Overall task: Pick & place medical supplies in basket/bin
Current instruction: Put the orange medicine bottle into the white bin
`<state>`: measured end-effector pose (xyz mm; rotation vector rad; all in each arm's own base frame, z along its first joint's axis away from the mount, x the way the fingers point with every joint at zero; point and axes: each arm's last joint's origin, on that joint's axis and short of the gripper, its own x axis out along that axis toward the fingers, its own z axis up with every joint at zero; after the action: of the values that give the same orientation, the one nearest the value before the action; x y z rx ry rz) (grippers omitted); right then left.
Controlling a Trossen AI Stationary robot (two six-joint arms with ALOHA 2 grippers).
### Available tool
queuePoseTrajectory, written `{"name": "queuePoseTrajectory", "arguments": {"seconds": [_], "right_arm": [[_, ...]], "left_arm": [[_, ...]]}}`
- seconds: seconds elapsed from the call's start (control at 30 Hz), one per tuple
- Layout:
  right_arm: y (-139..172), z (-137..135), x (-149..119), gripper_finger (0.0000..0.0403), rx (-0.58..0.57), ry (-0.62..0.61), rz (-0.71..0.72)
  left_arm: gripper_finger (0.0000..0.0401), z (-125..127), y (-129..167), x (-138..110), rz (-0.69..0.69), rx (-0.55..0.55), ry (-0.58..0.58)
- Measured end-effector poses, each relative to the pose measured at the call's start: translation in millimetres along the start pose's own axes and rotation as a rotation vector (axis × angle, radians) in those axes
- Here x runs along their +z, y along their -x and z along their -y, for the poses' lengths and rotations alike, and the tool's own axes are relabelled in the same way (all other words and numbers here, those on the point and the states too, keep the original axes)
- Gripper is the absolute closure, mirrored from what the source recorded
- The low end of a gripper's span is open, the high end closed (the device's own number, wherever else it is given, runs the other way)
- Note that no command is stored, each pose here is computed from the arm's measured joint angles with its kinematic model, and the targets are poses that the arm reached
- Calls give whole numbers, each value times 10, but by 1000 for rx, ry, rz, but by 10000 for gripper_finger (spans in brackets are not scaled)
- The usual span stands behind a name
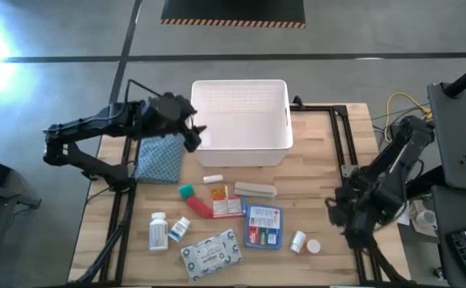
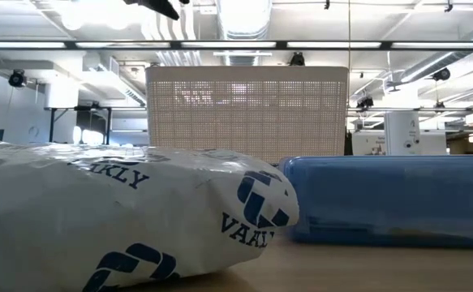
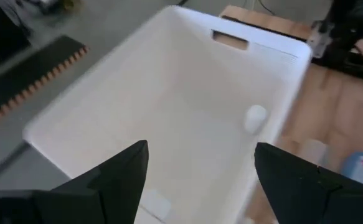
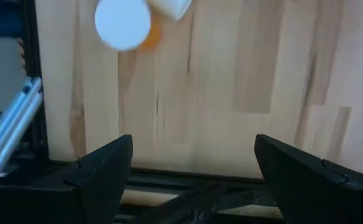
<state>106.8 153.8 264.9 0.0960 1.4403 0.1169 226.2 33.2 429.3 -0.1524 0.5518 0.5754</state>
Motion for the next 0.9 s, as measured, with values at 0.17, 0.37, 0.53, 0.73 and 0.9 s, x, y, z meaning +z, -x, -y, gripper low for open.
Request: {"name": "queuePoseTrajectory", "arguments": {"seconds": [0.17, 0.37, 0.53, 0.73, 0.9], "right_arm": [[-133, -276, -17, 78, -12, 71, 63], [-419, -606, 83, 75, -1, 93, 134], [-591, -774, 179, 56, -99, 19, 96], [-641, -925, 307, 37, -162, -34, 79], [-755, -935, 427, 37, -187, -76, 76]], "left_arm": [[129, 179, -20, -86, 24, -71, 21], [129, 276, 10, -120, 28, -110, 0], [129, 353, 119, -155, 38, -160, -22], [129, 490, 254, -263, 27, -240, -32], [129, 569, 303, -315, 13, -272, -10]]}}
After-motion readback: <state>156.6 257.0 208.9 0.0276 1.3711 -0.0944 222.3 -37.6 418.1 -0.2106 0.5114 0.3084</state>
